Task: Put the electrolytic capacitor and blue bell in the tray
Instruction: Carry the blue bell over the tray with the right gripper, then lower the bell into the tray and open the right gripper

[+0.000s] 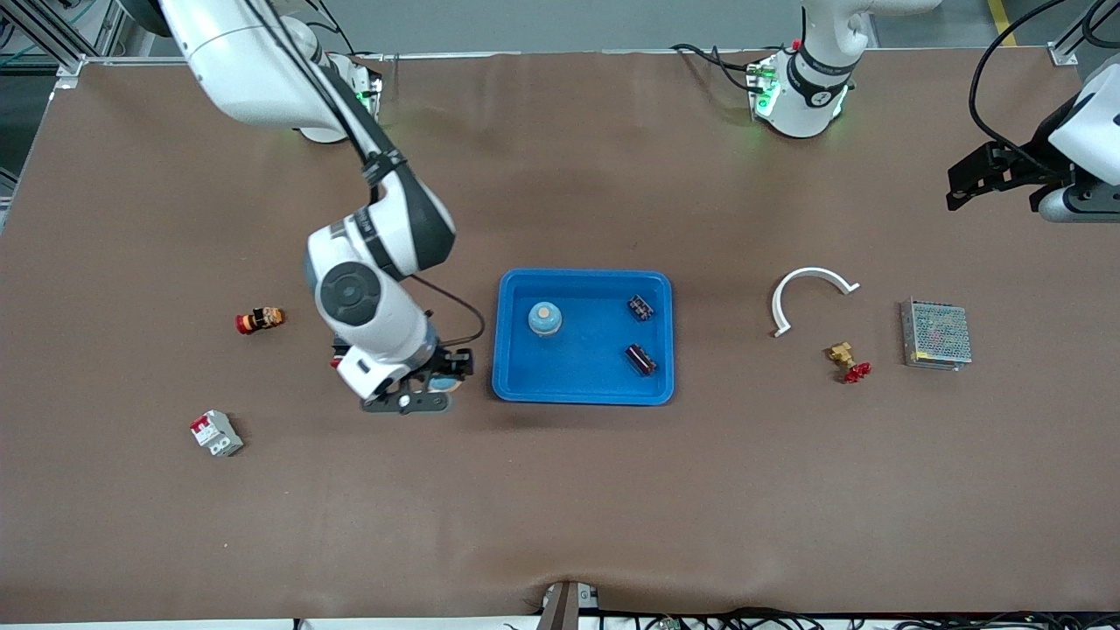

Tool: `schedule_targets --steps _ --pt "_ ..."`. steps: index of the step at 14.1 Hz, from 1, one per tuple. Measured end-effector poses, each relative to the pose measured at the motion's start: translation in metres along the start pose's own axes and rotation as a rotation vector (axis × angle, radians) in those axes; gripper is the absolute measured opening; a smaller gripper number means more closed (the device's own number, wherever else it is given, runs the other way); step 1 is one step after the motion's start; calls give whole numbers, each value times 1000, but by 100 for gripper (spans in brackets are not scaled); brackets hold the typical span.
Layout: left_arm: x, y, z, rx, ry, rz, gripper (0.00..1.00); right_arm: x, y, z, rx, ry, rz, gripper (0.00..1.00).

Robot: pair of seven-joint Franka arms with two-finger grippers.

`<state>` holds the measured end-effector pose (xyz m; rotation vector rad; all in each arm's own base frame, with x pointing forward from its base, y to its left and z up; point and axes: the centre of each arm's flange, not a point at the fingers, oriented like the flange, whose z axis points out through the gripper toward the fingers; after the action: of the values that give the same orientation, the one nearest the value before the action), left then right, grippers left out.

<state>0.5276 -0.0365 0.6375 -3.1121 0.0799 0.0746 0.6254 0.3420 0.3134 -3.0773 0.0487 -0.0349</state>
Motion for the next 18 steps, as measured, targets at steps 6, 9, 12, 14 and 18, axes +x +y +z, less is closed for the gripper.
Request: schedule_targets --steps 6,9,12,14,18 --pt "2 0 3 0 -5 0 100 -24 -65 27 41 43 104 67" --pt "2 1 3 1 -5 2 100 -29 -83 45 49 49 122 67" --pt "1 10 2 4 -4 18 100 -30 -89 59 54 59 126 67" --pt "1 13 2 5 -4 21 100 -36 -95 73 40 60 109 67" --pt "1 13 2 6 -4 21 100 -50 -106 96 16 47 85 67"
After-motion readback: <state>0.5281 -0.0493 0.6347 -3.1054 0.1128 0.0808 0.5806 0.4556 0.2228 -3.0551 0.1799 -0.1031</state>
